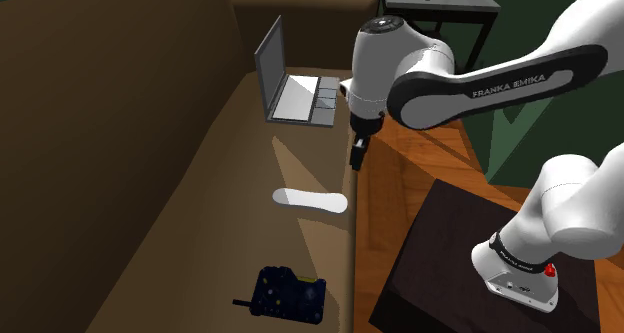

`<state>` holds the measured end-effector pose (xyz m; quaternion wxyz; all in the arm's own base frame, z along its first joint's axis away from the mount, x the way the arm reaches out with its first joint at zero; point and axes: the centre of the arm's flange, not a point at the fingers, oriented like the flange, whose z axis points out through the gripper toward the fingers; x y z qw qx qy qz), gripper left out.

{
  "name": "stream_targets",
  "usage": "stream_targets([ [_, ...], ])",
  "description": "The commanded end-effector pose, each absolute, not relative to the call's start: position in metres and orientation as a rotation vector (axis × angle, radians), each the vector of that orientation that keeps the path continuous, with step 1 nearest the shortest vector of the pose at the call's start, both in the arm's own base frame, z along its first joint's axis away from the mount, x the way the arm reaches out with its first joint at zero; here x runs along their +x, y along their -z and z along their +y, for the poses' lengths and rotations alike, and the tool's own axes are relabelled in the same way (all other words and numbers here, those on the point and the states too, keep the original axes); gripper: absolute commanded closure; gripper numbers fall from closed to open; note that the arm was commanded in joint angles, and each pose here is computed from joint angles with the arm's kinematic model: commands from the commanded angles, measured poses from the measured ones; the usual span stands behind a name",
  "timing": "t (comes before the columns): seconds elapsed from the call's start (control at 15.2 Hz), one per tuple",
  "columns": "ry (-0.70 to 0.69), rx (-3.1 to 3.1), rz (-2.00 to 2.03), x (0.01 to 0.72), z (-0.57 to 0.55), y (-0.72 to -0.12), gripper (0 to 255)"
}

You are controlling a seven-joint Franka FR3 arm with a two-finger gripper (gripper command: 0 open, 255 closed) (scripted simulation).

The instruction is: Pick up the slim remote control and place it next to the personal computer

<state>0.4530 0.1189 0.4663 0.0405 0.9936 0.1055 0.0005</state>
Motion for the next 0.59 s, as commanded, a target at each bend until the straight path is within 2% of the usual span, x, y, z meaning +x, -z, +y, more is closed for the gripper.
stream_targets([
  [0.0, -0.007, 3.045, 0.372, 0.467, 0.137, -0.448, 0],
  [0.53, -0.022, 3.040, 0.564, 0.519, 0.202, -0.390, 0],
])
